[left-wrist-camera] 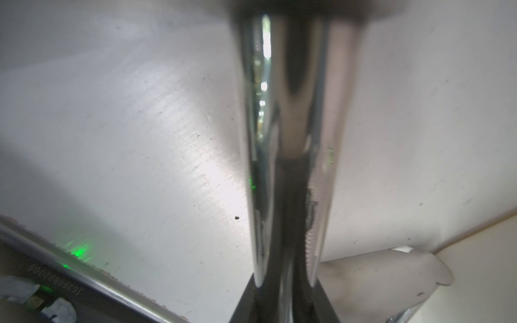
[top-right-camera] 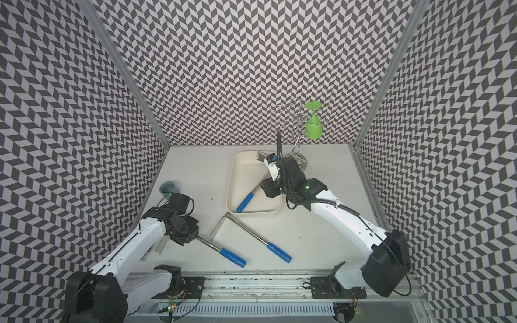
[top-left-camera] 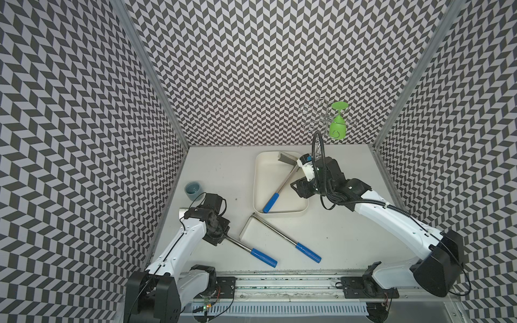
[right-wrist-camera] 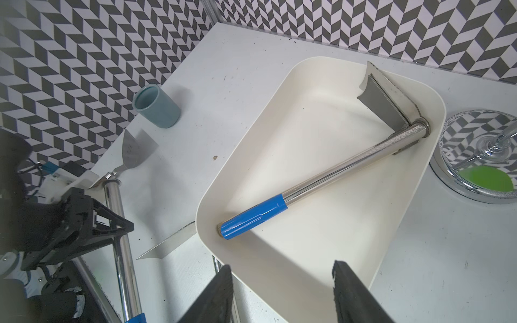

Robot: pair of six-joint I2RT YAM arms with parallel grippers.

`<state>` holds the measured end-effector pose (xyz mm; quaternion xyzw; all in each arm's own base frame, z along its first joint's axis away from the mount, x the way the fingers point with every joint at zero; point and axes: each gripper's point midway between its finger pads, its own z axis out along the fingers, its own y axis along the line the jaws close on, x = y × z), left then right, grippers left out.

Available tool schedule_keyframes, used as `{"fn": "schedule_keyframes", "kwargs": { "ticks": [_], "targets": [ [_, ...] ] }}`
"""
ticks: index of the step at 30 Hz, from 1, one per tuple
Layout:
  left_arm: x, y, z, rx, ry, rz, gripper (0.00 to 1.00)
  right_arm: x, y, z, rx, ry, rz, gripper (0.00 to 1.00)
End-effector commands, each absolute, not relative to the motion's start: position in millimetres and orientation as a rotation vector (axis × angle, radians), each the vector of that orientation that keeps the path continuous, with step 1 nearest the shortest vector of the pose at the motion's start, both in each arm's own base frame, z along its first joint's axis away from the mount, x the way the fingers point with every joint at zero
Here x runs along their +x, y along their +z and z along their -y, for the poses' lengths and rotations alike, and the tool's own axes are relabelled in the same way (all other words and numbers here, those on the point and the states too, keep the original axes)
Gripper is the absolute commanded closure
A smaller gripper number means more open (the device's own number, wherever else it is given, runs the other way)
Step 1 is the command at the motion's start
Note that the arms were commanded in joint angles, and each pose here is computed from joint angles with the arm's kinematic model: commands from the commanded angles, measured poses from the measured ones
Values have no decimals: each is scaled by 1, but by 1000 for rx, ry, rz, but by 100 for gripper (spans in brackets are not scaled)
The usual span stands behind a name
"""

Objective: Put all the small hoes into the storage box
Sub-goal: Pick up the hoe from the center of the board, then place the hoe in the storage box.

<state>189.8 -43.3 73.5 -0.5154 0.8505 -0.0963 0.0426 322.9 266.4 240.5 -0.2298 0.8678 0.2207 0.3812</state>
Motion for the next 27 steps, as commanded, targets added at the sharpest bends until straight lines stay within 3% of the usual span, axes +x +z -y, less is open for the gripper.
{"fn": "schedule_keyframes", "kwargs": {
  "ticks": [1, 11, 21, 27],
  "targets": [
    [199, 104, 37, -1510, -276, -2580, 91, 328, 254, -270, -585, 563, -2166, 42],
    [294, 217, 48, -1121, -251, -2515, 94, 338, 272, -245, -490, 420, -2146, 42],
    [436, 330, 126, -368, -341, -2322, 92, 339, 290, -212, -376, 339, -2133, 42],
    [488, 339, 163, -93, -357, -2245, 100, 334, 295, -199, -355, 292, -2123, 42]
  ]
}}
